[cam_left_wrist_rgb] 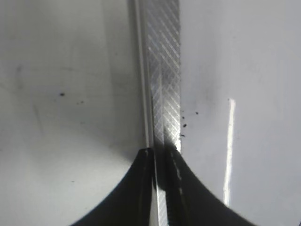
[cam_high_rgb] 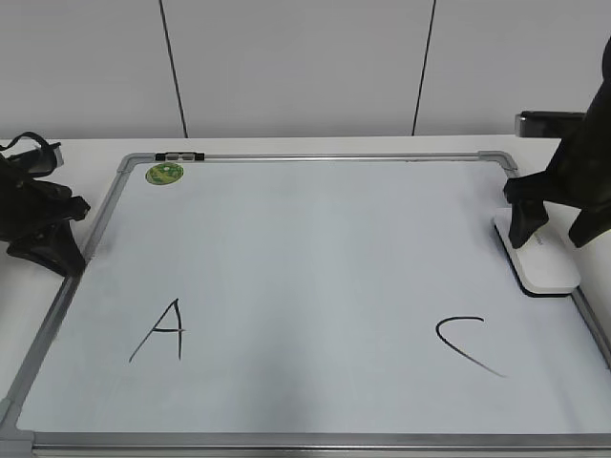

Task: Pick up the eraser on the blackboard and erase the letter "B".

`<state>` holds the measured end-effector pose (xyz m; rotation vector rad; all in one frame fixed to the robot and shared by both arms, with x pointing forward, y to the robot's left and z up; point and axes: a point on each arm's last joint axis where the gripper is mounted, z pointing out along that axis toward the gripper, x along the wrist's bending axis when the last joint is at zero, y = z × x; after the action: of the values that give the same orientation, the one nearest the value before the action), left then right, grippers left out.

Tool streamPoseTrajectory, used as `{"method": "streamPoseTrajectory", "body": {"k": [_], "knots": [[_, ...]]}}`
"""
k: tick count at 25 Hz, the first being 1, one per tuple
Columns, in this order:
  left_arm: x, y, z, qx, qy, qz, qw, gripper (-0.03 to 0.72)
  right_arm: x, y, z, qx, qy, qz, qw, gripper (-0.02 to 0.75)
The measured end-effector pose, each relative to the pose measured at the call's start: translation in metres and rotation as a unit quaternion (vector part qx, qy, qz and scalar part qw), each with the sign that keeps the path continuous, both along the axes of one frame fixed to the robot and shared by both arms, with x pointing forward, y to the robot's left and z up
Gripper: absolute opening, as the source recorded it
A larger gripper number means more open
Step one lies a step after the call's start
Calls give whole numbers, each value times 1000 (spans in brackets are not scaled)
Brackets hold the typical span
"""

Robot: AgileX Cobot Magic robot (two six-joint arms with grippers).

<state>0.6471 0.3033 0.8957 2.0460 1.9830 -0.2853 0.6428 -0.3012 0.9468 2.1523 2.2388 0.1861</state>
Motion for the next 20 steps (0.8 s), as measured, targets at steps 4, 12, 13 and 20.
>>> {"method": "streamPoseTrajectory", "body": {"k": [4, 12, 13, 20], "knots": [[0, 0, 0, -2, 0, 1, 1000, 55, -7, -1, 28, -6, -19, 4, 1000, 627], [11, 1, 10, 0, -16, -5, 1000, 320, -23, -1, 72, -9, -33, 8, 999, 615], [13, 0, 14, -2, -16, -9, 1000, 353, -25, -1, 78, -9, -38, 8, 999, 613], [14, -2, 78, -15, -37, -19, 999, 408, -45, 0, 115, -9, -52, 12, 999, 596]]}}
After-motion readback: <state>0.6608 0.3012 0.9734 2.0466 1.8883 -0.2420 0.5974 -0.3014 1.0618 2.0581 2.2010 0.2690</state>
